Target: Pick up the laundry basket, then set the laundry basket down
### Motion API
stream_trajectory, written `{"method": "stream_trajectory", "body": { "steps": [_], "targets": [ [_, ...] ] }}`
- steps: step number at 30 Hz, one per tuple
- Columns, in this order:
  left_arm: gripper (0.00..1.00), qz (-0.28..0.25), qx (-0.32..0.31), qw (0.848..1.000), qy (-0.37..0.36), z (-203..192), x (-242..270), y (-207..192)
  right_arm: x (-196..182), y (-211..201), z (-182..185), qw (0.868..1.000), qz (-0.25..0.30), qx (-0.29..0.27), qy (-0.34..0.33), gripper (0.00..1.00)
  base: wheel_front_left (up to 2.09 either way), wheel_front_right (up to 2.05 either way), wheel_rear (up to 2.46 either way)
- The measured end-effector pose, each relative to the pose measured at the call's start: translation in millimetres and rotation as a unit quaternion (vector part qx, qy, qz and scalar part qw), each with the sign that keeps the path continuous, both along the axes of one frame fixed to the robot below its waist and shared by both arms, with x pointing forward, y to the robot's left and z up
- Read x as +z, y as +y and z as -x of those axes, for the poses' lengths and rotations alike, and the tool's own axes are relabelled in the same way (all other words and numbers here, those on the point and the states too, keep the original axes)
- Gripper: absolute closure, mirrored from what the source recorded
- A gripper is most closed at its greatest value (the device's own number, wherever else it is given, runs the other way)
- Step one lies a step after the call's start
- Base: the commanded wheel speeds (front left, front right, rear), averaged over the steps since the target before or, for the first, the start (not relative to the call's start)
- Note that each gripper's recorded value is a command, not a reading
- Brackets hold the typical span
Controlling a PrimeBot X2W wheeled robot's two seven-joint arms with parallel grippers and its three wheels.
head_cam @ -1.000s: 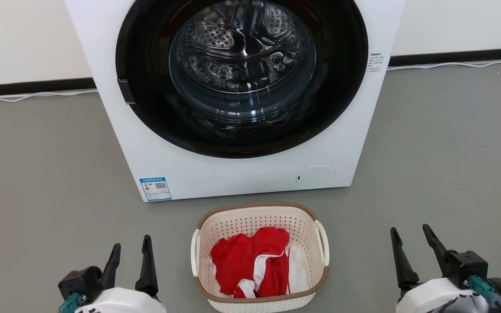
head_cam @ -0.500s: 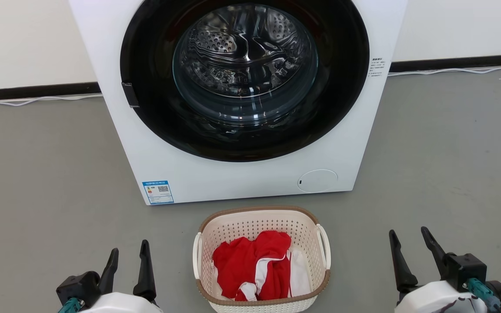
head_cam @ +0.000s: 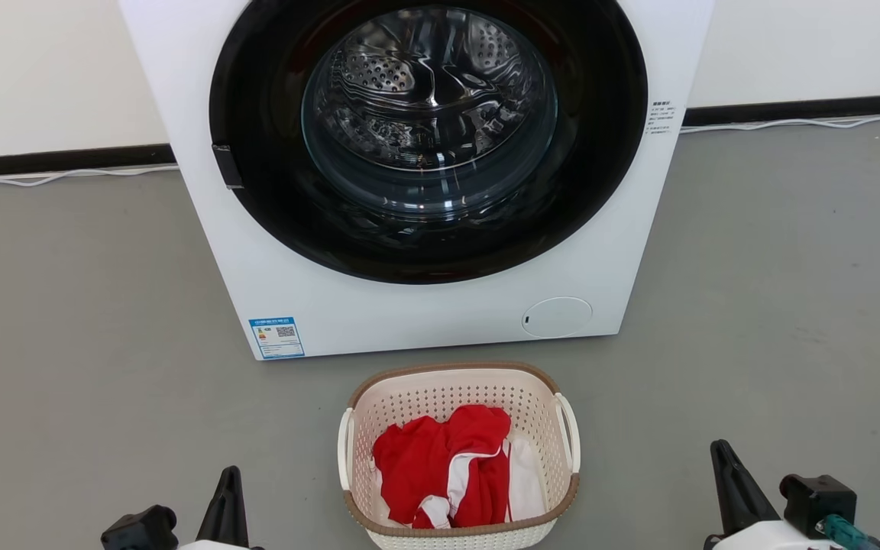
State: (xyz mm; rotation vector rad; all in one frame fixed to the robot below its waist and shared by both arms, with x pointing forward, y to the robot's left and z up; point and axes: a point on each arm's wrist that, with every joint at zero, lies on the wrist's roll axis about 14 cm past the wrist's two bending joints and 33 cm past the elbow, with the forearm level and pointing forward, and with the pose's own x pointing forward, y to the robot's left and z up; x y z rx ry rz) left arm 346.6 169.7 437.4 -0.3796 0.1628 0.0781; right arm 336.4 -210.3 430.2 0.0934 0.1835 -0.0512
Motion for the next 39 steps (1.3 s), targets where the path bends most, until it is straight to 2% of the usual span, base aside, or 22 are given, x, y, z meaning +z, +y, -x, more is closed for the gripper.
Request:
{"method": "stream_trajectory", "body": {
  "steps": [20,39],
  "targets": [
    [1.00,0.089,0.024,0.996,0.018,0.1,-4.5,6.6,4.9,-3.8,-5.0,0.993,-0.109,-0.038,-0.008,1.00,0.00,0.00,0.00],
    [1.00,0.182,0.040,0.982,0.022,-4.9,-1.7,9.9,8.1,-6.1,-9.3,0.973,-0.219,-0.069,-0.012,1.00,0.00,0.00,0.00]
  ]
}}
